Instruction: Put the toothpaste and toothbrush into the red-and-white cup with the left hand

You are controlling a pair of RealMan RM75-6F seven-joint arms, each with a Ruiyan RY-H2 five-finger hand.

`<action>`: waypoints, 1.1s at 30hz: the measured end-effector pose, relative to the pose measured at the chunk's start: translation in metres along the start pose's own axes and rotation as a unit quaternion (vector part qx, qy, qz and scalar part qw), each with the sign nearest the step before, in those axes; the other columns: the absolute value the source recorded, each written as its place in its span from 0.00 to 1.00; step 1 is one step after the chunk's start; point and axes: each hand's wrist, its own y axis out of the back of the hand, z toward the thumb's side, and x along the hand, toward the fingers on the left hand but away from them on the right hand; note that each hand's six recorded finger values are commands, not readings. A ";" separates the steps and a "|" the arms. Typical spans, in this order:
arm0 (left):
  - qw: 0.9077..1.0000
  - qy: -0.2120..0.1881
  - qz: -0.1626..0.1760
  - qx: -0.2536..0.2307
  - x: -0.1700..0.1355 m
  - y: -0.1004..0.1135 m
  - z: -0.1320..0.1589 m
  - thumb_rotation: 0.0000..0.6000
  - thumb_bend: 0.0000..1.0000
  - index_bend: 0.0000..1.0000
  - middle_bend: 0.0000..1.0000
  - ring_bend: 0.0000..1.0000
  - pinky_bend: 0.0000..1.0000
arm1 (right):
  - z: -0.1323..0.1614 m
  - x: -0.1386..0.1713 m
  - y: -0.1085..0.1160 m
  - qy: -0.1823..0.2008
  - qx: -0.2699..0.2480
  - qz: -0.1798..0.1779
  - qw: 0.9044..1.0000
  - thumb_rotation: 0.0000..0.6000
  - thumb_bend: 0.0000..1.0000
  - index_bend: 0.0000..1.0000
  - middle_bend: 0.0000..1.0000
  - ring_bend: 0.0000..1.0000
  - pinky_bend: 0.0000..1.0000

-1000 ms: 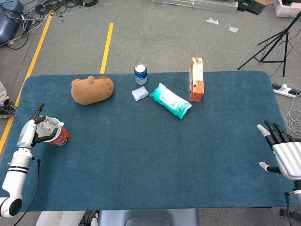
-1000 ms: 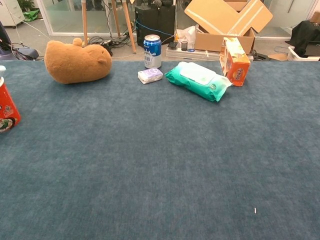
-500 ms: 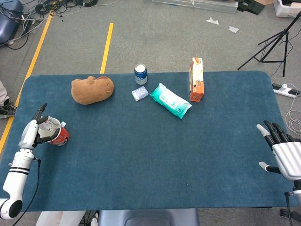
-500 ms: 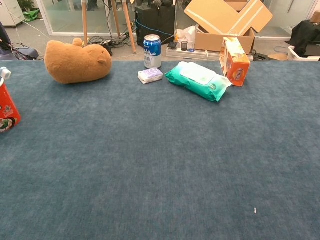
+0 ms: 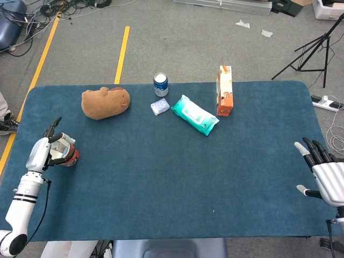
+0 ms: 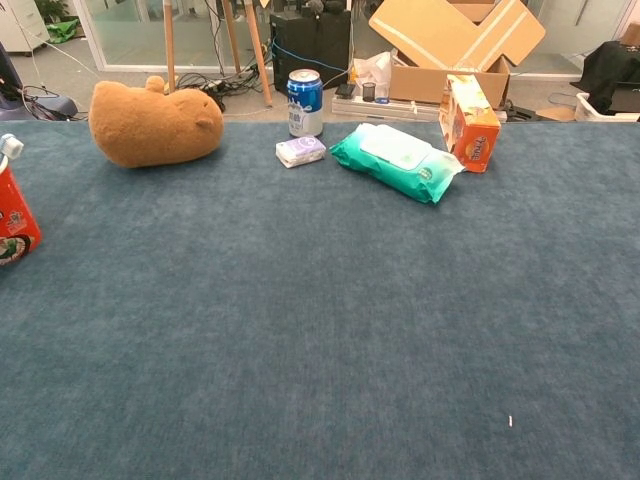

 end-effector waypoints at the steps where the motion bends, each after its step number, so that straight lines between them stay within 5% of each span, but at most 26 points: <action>1: 1.000 0.001 0.001 0.001 0.000 0.001 0.000 1.00 0.33 0.49 0.00 0.00 0.00 | 0.000 0.000 0.000 0.000 0.000 0.000 1.000 1.00 0.00 0.00 0.00 0.00 0.32; 13: 0.998 -0.016 0.006 0.055 -0.005 0.008 0.005 1.00 0.33 0.46 0.00 0.00 0.00 | -0.002 0.001 0.002 -0.004 0.005 -0.002 1.000 1.00 0.00 0.00 0.00 0.00 0.32; 20: 0.990 -0.027 0.003 0.136 -0.014 0.015 0.015 1.00 0.33 0.23 0.00 0.00 0.00 | -0.004 0.002 0.003 -0.010 0.014 -0.002 1.000 1.00 0.00 0.00 0.00 0.00 0.32; 26: 0.972 -0.023 0.001 0.235 -0.028 0.025 0.022 1.00 0.28 0.01 0.00 0.00 0.00 | -0.006 0.002 0.003 -0.015 0.031 0.003 0.999 1.00 0.00 0.00 0.00 0.00 0.32; 33: 0.936 -0.006 -0.010 0.351 -0.055 0.037 0.018 1.00 0.17 0.00 0.00 0.00 0.00 | -0.011 0.002 0.001 -0.026 0.056 0.010 0.998 1.00 0.00 0.00 0.00 0.00 0.32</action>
